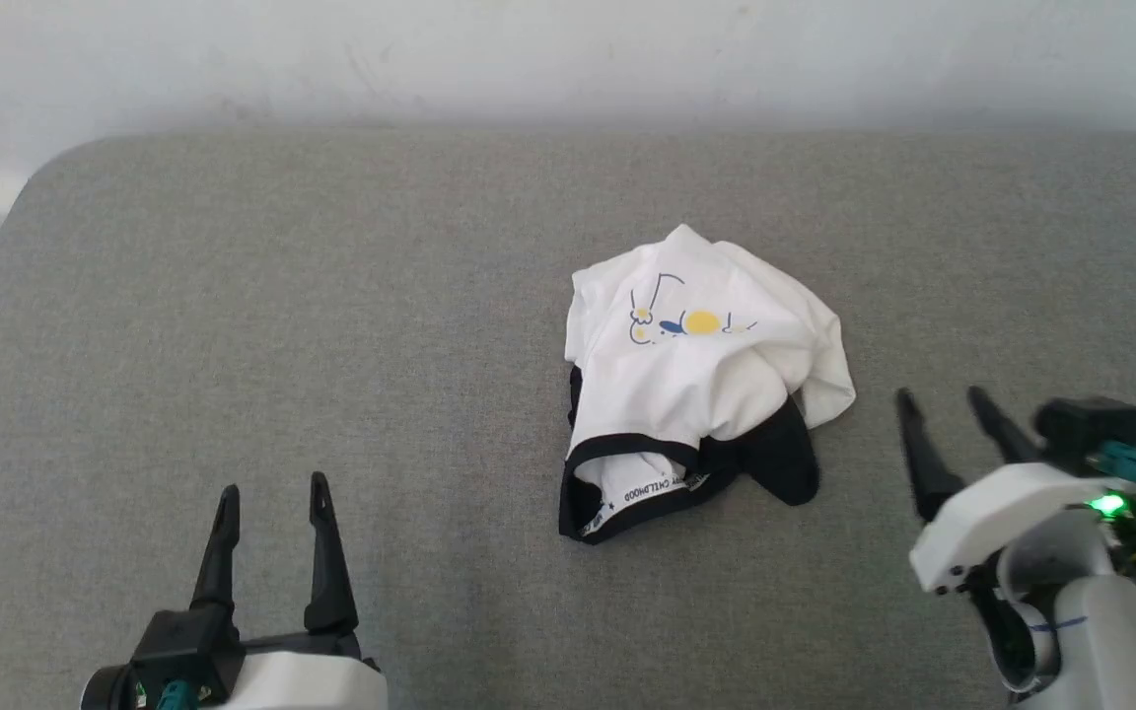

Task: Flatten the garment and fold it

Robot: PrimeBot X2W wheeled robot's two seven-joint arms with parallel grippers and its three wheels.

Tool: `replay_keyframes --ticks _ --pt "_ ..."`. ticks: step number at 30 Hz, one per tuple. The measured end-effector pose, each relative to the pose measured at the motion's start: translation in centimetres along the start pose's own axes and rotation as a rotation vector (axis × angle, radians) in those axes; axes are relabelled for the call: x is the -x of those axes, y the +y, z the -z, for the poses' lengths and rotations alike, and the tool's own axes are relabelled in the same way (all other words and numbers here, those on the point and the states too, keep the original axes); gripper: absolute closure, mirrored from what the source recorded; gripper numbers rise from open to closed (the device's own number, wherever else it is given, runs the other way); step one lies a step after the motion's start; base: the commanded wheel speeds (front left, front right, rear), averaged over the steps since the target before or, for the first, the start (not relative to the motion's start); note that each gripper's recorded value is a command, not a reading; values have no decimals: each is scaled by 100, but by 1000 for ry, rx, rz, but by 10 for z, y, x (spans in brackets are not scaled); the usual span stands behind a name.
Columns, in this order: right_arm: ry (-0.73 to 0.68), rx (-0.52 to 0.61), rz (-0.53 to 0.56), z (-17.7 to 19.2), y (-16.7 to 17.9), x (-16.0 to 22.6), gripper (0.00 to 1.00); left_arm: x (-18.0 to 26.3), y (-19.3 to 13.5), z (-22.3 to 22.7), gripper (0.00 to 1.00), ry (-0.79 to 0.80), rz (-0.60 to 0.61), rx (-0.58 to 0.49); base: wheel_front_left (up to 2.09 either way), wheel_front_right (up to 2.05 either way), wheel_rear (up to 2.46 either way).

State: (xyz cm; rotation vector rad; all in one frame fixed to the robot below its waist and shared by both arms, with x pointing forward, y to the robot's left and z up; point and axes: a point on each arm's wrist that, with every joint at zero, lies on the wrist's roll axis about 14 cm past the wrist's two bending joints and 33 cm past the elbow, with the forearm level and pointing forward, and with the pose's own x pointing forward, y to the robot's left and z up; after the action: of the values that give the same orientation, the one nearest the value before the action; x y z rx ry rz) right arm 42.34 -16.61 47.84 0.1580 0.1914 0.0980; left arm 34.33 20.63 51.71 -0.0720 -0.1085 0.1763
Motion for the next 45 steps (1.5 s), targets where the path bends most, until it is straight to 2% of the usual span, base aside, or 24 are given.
replay_keyframes --ticks 4,11,21,27,28,29,30,35,38,41,45 --pt "154 74 -56 23 15 -8 0 -2 1 5 0 13 -3 2 0 0 0" --pt "292 202 -111 36 19 -29 0 0 8 15 0 47 -21 15 0 0 0" --pt "452 312 -155 59 22 -62 0 -1 17 23 0 75 -53 20 0 0 0" --pt "551 330 -156 81 19 -80 0 -10 20 27 0 86 -68 26 0 0 0" --pt "577 328 -155 88 19 -81 31 -11 21 28 0 87 -73 27 0 0 0" --pt "589 329 -159 91 20 -83 77 -13 23 28 0 87 -78 29 0 0 0" --pt "589 332 -164 91 22 -86 100 -13 25 28 0 88 -85 28 0 0 0" --pt "572 363 -202 87 35 -97 100 -9 35 31 0 100 -118 20 0 0 0" --pt "533 393 -205 71 34 -100 100 -7 37 28 0 93 -128 21 0 0 0" --pt "432 482 -192 27 27 -113 100 -6 36 24 0 80 -125 28 0 0 0" --pt "226 680 -153 -57 21 -140 100 -4 36 21 0 74 -129 46 0 0 0"
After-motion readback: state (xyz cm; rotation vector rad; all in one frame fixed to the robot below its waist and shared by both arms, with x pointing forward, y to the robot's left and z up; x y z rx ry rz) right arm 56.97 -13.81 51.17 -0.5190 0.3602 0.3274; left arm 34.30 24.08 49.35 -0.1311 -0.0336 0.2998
